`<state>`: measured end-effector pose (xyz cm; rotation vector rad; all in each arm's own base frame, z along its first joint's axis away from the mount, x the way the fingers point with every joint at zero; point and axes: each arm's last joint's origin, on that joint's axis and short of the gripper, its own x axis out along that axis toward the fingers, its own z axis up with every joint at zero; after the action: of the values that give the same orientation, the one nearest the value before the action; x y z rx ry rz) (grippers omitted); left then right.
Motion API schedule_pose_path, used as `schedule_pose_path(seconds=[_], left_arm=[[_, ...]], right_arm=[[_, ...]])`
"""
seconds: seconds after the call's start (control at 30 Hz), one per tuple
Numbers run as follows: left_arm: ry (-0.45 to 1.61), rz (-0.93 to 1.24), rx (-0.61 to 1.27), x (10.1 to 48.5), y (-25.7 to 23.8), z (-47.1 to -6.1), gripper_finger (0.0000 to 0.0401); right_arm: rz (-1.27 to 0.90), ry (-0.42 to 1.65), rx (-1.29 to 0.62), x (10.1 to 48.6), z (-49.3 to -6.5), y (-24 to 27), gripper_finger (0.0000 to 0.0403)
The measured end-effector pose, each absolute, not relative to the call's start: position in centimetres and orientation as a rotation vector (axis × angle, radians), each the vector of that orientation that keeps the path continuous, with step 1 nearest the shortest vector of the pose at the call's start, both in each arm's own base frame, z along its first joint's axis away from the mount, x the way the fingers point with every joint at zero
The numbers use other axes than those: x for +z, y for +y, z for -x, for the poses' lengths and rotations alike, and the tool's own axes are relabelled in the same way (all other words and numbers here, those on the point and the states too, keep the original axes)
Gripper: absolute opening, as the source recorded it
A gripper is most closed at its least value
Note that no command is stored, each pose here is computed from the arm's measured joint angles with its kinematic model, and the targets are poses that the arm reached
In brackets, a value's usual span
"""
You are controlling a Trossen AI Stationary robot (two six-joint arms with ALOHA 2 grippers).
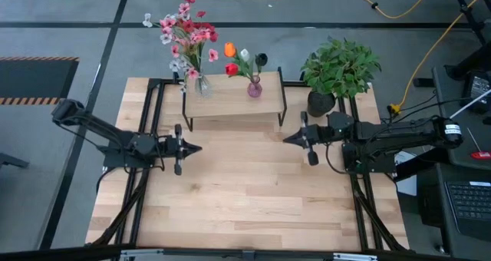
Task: Pick and place flowers into a vace then onto a shelf
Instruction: Return to Home Position
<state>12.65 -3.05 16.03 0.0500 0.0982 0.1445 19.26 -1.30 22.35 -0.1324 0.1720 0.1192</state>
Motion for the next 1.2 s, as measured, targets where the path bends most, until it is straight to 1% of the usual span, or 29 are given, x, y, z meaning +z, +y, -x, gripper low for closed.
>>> schedule_pose_path(seconds=[0.13, 0.27, 0.4, 0.63, 0.77, 0.9, 1.03, 1.2], left_arm=[[0.053, -0.096, 0.12, 16.7, -2.6, -12.1, 0.0002], [0.027, -0.115, 0.15, 16.7, -1.9, -11.6, 0.0003], [0.043, -0.106, 0.153, 16.5, -1.3, -11.1, 0.0002], [0.017, -0.104, 0.195, 16.7, -0.4, -10.4, 0.0002], [0.016, -0.122, 0.229, 16.7, 0.1, -10.2, 0.0003], [0.008, -0.134, 0.232, 16.8, 0.5, -10.1, 0.0002], [0.029, -0.098, 0.263, 16.5, 1.0, -10.1, 0.0003], [0.038, -0.092, 0.325, 16.5, 1.6, -10.0, 0.0003]], right_arm=[[0.127, 0.156, 0.214, 22.4, -19.2, -1.4, 0.0003], [0.125, 0.159, 0.18, 22.1, -19.0, -2.0, 0.0002], [0.12, 0.117, 0.17, 20.5, -18.2, -2.9, 0.0002], [0.103, 0.063, 0.137, 19.3, -15.8, -4.2, 0.0002], [0.079, 0.034, 0.155, 18.5, -14.2, -4.3, 0.0002], [0.083, -0.004, 0.115, 17.9, -12.9, -4.3, 0.0002], [0.108, -0.041, 0.085, 17.5, -12.0, -4.3, 0.0002], [0.135, -0.039, 0.047, 17.1, -11.4, -4.6, 0.0002]])
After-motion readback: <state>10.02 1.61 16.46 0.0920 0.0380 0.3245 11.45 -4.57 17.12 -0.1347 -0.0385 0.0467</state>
